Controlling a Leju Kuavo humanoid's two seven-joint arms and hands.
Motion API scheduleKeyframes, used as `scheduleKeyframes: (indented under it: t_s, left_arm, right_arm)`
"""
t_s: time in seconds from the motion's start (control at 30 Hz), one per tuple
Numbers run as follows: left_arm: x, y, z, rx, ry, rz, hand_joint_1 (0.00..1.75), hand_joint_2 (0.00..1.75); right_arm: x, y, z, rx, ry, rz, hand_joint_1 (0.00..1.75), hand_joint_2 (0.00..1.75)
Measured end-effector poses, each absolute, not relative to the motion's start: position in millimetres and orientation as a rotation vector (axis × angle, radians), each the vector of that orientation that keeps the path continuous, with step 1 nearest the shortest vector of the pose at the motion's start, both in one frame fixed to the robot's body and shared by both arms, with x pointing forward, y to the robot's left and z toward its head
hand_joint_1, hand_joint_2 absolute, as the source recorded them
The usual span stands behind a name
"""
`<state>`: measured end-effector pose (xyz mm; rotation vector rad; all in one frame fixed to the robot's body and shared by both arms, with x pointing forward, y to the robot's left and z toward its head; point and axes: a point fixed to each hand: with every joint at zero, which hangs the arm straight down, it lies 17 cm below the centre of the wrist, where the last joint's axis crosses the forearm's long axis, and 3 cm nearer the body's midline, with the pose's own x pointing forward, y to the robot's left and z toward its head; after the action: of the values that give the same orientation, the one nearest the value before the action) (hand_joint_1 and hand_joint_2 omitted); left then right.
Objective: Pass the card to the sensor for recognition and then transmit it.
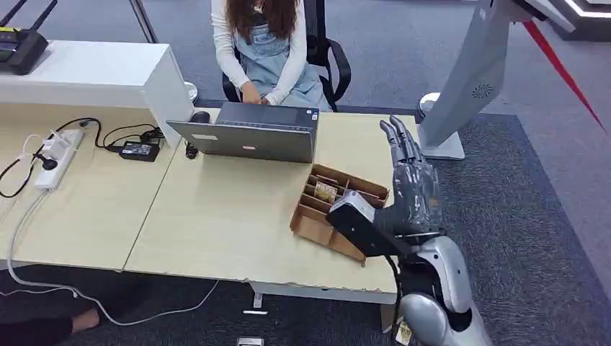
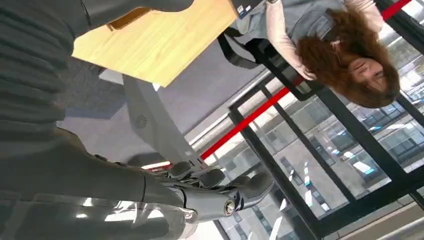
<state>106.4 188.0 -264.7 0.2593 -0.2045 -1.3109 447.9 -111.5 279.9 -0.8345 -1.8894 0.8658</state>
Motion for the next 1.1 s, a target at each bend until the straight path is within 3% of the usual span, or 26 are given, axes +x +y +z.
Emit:
scheduleKeyframes:
  t_s: [1.1]
  left_arm:
    - [109, 188, -264, 0.270, -0.215, -1.321, 0.00, 0.00]
  right_arm:
    - [449, -84, 261, -1.000, -1.838, 1.113, 0.00, 1.75]
